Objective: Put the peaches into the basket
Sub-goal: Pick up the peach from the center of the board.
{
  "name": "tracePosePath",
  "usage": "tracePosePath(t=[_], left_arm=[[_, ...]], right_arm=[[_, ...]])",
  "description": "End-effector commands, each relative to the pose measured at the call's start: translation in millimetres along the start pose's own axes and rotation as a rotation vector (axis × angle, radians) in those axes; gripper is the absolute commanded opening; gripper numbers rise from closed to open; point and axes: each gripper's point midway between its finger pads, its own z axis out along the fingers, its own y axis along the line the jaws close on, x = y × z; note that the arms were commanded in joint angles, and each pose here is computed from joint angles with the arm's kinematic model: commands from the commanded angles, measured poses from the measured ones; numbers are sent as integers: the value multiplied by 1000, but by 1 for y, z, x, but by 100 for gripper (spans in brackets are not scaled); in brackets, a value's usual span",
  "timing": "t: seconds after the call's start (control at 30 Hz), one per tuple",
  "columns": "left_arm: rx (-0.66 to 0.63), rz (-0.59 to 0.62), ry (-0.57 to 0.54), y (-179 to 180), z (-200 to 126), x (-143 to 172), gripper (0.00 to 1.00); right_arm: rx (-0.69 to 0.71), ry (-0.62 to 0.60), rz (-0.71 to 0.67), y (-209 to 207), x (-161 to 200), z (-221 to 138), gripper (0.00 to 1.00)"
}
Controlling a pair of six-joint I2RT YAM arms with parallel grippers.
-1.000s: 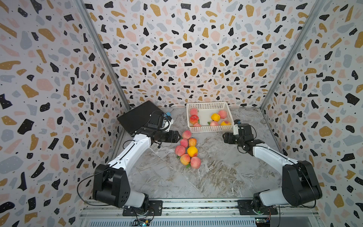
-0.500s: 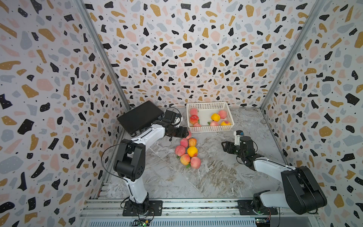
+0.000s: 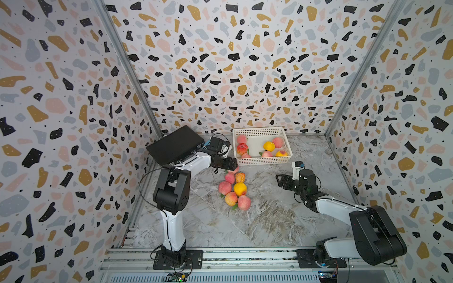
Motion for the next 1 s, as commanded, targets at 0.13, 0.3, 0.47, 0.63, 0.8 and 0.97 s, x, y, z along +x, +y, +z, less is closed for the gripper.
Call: tracePosePath(t=[0.13, 0.3, 0.47, 0.63, 0.8, 0.97], left_arm=[[-3, 29, -23, -1, 12, -9, 92], [-3, 25, -18, -1, 17, -7, 88], [-6, 12, -2, 2, 22, -2, 82], [-30, -1, -19, 4, 18, -5, 71], [-23, -9, -33, 1, 12, -7, 66], [-28, -13, -48, -1, 2, -6, 64]], right_arm=[[-17, -11, -3, 6, -4, 1, 80], [-14, -9, -4, 5, -4, 2, 80], [-26, -6, -4, 8, -4, 2, 80], [-25, -3, -4, 8, -4, 2, 80], [-18, -3, -13, 8, -5, 0, 80], [-3, -7, -21, 6, -6, -2, 80]])
